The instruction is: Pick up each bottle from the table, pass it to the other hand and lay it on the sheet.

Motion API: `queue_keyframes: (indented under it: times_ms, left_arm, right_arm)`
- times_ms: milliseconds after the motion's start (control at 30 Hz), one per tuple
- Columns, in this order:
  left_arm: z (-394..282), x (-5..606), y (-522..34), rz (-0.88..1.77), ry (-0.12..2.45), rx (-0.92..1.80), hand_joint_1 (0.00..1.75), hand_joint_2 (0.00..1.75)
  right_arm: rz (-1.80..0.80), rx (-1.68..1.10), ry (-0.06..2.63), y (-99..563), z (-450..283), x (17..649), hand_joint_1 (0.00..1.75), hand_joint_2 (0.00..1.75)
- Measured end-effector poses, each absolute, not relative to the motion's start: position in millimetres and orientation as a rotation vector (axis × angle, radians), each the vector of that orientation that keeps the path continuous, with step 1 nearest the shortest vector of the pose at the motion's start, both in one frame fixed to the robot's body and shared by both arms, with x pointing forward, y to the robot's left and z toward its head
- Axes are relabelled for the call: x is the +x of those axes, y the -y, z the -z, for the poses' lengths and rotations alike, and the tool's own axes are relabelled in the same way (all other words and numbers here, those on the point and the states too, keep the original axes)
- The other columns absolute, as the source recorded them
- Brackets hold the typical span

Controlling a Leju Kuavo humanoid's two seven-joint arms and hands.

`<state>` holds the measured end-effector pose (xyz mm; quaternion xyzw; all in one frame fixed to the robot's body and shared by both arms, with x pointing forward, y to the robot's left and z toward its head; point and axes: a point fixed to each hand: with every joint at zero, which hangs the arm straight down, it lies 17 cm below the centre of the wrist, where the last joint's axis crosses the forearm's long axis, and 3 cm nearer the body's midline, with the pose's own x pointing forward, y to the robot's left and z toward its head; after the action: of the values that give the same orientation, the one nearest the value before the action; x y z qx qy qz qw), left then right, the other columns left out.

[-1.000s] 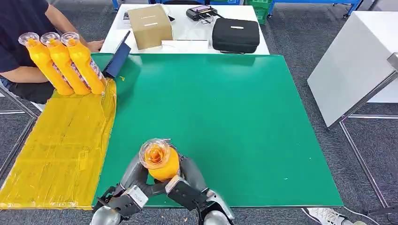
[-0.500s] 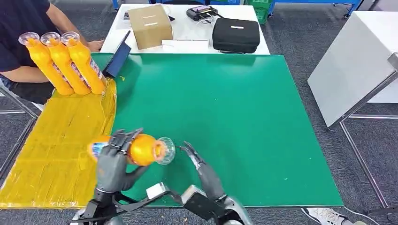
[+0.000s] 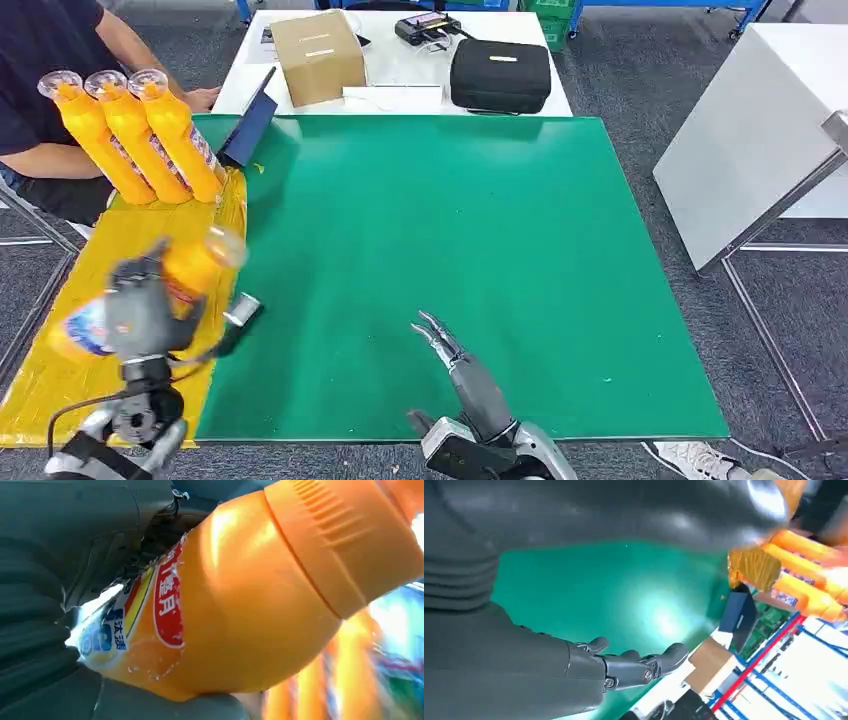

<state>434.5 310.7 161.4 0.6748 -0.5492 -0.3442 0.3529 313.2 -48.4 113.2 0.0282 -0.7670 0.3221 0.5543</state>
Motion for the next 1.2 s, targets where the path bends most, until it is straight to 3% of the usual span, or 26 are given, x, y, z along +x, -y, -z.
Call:
queue_keyframes:
  times_ms: [300, 533, 567, 600, 767, 1000, 1200]
  left_arm:
    - [-49, 438, -282, 1.507, 1.401, 1.54, 1.75, 1.75]
    - [-30, 450, -306, 1.542, 1.326, 1.447, 1.75, 1.75]
    - [-27, 450, -309, 1.549, 1.306, 1.435, 0.0, 1.75]
    - [-21, 451, -311, 1.56, 1.278, 1.411, 0.0, 0.0]
    - [9, 458, -328, 1.636, 1.194, 1.158, 0.0, 0.0]
    - [13, 462, -341, 1.606, 1.176, 1.09, 0.0, 0.0]
    - [7, 454, -323, 1.405, 1.364, 0.744, 0.0, 0.0]
  right_arm:
    - [-0.784, 0.071, 1.813, 54, -110, 312, 0.0, 0.0]
    - [-0.793, 0.06, 1.812, 62, -108, 315, 0.0, 0.0]
    - [-0.793, 0.058, 1.811, 63, -108, 315, 0.0, 0.0]
    - [-0.793, 0.058, 1.81, 63, -108, 316, 0.0, 0.0]
    - [-0.809, 0.075, 1.821, 62, -112, 320, 0.0, 0.0]
    - [-0.808, 0.069, 1.826, 65, -113, 326, 0.0, 0.0]
    - [-0.815, 0.073, 1.825, 65, -112, 328, 0.0, 0.0]
